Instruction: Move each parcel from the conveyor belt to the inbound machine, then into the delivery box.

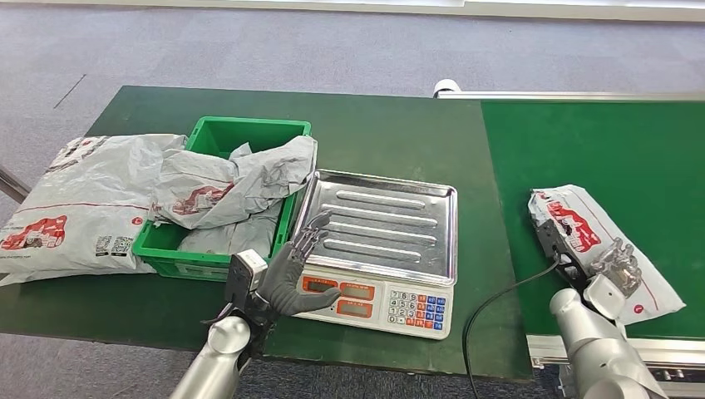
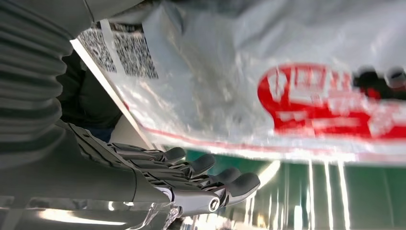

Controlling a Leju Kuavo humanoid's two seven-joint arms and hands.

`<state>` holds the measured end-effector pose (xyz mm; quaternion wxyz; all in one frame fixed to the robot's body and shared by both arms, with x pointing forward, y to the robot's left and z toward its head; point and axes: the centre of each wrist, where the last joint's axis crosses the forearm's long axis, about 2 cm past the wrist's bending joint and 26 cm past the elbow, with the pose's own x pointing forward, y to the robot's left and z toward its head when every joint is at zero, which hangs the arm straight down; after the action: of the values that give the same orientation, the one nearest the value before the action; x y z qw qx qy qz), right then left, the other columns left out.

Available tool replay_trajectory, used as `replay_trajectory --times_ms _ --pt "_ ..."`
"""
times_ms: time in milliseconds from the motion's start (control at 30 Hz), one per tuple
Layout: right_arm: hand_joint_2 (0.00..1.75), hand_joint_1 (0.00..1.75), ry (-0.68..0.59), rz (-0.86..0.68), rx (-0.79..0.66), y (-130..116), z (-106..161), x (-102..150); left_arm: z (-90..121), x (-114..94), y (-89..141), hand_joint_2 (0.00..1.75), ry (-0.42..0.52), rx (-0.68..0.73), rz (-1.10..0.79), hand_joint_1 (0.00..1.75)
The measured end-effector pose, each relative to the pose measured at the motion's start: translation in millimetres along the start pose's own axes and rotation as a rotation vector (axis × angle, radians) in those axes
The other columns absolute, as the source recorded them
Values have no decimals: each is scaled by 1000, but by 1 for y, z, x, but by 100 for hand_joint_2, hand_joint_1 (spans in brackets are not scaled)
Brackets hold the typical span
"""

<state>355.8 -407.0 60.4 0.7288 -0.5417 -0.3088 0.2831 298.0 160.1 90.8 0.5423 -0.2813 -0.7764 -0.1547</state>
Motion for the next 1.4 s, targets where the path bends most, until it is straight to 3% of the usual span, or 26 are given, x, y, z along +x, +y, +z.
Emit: replay_trajectory --times_ms 200,500,1033,1067,1100,1167,1200,1233,1400 --pt "175 0 8 1 115 4 1 -1 0 -2 1 175 4 -4 -2 0" --pt "175 0 16 -143 280 3 -2 -4 -1 -5 2 175 2 -4 0 0" --pt "175 2 7 -186 311 1 -4 -2 0 -7 3 175 3 -1 -1 0" --pt "175 14 4 -189 314 1 -4 -2 0 -7 3 175 3 0 -1 0" --pt "175 44 1 -193 318 1 -4 -2 1 -7 3 175 3 1 -2 0" --pt "175 127 -8 -203 329 1 -4 -1 1 -7 3 175 4 1 -3 0" --pt "175 158 -14 -207 332 1 -4 -1 1 -7 3 175 4 2 -3 0" --pt "175 172 -19 -210 333 1 -4 0 1 -7 3 175 4 2 -3 0" --pt "175 175 -42 -207 305 -2 -5 2 1 -7 3 175 4 3 -5 0"
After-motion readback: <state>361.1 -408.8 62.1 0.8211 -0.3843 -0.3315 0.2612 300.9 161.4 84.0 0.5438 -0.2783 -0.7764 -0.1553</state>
